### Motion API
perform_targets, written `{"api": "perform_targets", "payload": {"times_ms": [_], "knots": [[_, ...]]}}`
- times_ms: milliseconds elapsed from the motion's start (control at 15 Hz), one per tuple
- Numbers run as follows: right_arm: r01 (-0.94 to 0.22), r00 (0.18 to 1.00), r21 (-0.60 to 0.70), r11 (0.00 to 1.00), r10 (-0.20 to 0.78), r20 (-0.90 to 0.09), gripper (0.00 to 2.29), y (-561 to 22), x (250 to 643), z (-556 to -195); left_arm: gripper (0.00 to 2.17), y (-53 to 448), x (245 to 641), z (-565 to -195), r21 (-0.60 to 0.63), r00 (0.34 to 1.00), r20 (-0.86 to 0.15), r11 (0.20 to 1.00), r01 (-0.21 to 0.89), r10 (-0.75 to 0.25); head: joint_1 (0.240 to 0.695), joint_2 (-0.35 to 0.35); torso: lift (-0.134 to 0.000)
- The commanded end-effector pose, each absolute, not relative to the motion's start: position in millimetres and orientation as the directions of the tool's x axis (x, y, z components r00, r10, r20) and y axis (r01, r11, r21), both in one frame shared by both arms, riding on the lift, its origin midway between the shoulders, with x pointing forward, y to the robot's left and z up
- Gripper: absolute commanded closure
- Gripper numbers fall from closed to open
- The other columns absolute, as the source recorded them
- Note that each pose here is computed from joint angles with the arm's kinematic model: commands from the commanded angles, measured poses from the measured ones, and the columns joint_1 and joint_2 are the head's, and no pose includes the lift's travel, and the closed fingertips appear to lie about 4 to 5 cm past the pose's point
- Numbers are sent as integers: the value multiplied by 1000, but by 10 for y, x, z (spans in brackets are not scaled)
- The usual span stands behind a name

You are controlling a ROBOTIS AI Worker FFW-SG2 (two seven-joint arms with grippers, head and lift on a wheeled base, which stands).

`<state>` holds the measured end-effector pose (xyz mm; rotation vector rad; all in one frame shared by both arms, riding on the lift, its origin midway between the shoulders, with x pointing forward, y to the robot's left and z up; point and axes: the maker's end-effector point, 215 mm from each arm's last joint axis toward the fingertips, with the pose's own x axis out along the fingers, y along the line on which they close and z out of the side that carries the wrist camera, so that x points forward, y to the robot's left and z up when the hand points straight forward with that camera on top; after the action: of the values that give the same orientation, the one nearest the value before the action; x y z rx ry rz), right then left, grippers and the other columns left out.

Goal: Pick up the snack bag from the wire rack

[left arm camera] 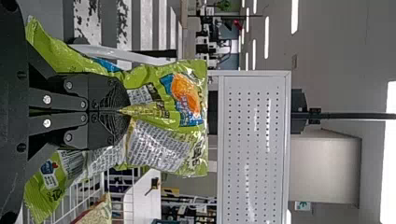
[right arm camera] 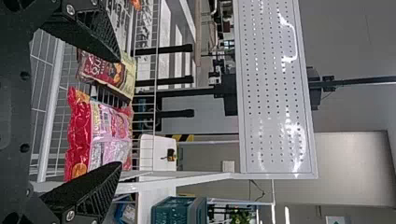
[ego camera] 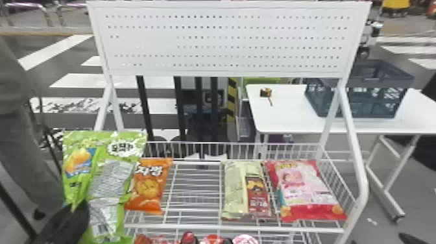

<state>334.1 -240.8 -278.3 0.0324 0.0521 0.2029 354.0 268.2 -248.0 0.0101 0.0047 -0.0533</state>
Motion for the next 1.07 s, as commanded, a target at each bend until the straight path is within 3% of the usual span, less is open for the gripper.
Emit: {"api": "perform_targets", "payload": {"times_ms": [0,533,800,933,1000], "knots": [[-199,978,39,979,201,-50,124,-2411,3341,-2796,1872,2680,3540,-2475,10,999,-4,999,54,-53,499,0,0],[-188,980,48,981,190,-57,127,-2436,3404,-2898,1872,2648,3535,-2480,11,998,-7,998,57,-57,499,0,0],[-170,982,64,983,175,-76,127,-2404,4224,-3443,1872,2530,3530,-2503,14,997,-9,997,73,-73,499,0,0],[-187,980,59,981,190,-64,127,-2296,4706,-3487,1872,2516,3520,-2510,17,997,-11,997,72,-72,499,0,0],[-194,973,64,979,200,-112,127,-2236,4931,-3664,1872,2504,3516,-2509,19,997,-11,997,73,-73,499,0,0]]}}
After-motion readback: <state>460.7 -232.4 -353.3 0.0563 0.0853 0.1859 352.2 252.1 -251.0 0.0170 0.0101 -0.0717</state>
